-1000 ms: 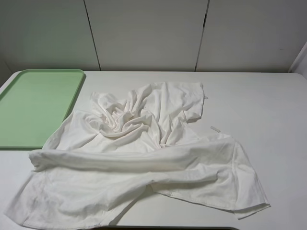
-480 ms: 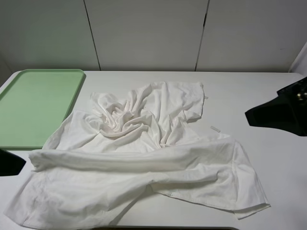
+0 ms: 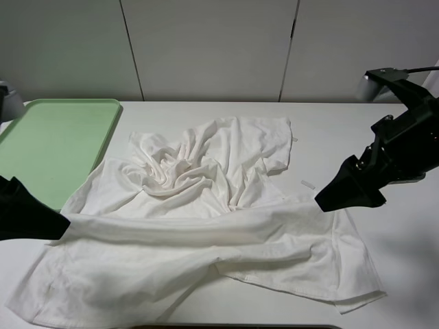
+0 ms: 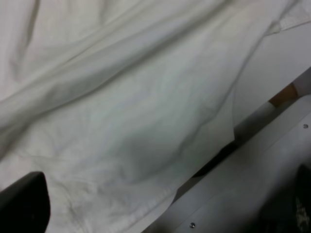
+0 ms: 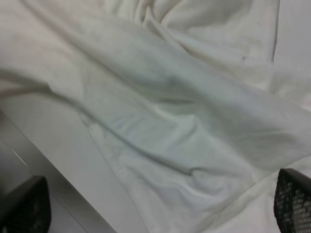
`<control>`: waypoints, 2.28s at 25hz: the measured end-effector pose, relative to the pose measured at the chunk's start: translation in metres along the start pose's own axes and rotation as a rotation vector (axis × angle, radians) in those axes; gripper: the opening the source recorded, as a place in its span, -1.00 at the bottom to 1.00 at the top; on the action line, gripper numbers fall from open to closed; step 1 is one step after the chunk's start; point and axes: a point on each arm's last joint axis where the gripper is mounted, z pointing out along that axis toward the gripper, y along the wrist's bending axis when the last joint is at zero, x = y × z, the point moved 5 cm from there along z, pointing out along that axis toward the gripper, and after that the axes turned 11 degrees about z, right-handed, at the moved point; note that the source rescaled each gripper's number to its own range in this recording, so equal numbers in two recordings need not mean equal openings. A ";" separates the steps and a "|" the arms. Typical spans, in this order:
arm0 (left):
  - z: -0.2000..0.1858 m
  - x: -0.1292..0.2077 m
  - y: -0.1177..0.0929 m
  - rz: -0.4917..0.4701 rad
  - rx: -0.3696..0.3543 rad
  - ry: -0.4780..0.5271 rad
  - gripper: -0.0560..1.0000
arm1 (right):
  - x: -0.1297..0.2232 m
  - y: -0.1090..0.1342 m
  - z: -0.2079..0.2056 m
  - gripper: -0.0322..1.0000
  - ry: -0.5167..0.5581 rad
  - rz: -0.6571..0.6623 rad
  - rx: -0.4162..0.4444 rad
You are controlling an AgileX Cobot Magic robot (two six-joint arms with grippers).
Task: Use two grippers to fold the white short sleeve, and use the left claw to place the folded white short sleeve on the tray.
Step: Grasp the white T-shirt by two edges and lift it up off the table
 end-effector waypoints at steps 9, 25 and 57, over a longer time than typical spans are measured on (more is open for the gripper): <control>0.000 -0.003 -0.006 0.017 0.040 -0.021 1.00 | -0.001 0.000 0.010 1.00 0.031 -0.267 0.039; 0.000 -0.001 -0.008 0.019 0.057 -0.005 1.00 | 0.004 -0.015 0.102 1.00 0.308 -0.662 0.189; 0.000 -0.004 -0.004 0.077 0.033 -0.028 0.98 | 0.017 -0.042 0.139 -0.83 0.421 -0.606 0.258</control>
